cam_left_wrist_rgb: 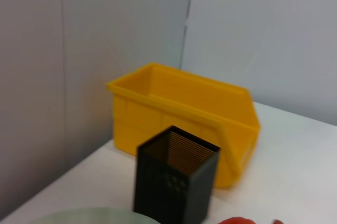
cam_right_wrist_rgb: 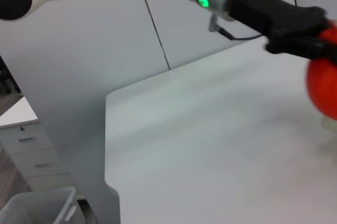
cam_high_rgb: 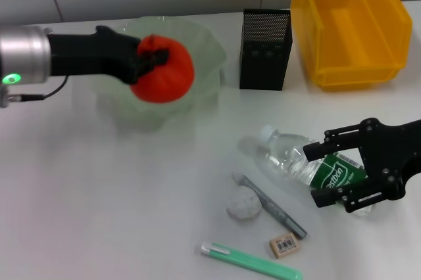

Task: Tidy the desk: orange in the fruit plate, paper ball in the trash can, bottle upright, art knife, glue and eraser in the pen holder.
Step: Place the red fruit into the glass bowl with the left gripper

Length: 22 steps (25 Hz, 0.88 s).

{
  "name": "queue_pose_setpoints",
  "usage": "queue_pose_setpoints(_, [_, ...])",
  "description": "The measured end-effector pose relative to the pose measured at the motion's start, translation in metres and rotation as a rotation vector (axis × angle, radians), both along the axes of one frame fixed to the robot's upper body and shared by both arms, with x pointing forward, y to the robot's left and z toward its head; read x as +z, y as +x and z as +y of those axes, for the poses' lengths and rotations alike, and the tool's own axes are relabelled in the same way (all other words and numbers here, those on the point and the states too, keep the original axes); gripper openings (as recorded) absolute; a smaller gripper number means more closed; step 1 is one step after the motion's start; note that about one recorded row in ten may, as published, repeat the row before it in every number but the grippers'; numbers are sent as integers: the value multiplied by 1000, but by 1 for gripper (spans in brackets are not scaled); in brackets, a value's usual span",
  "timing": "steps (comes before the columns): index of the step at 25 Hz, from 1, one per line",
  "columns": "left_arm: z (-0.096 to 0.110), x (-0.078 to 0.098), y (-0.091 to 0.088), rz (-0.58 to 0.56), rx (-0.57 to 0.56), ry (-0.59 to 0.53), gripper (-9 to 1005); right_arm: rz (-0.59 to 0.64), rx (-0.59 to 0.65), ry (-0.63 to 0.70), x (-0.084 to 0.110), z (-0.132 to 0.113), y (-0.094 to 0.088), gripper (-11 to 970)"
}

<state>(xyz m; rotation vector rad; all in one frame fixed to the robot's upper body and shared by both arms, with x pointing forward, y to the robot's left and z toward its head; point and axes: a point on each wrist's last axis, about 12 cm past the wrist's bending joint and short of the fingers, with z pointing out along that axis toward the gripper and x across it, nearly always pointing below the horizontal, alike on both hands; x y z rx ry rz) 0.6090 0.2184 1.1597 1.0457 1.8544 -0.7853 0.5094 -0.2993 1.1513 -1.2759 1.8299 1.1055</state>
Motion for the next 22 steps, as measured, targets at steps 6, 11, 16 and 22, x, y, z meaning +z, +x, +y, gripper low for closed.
queue_pose_setpoints(6, [-30,-13,18,-53,105,17,68,-3,9,8,0,5,1,776])
queue_pose_setpoints(11, [-45,-18,25,-114,158,70,62,2,23,4,-2,10,3,776])
queue_pose_setpoints(16, [-47,-22,29,-138,207,88,63,13,28,1,-7,13,3,777])
queue_pose_setpoints(22, [-48,-27,30,-132,220,93,83,9,22,0,-8,13,5,776])
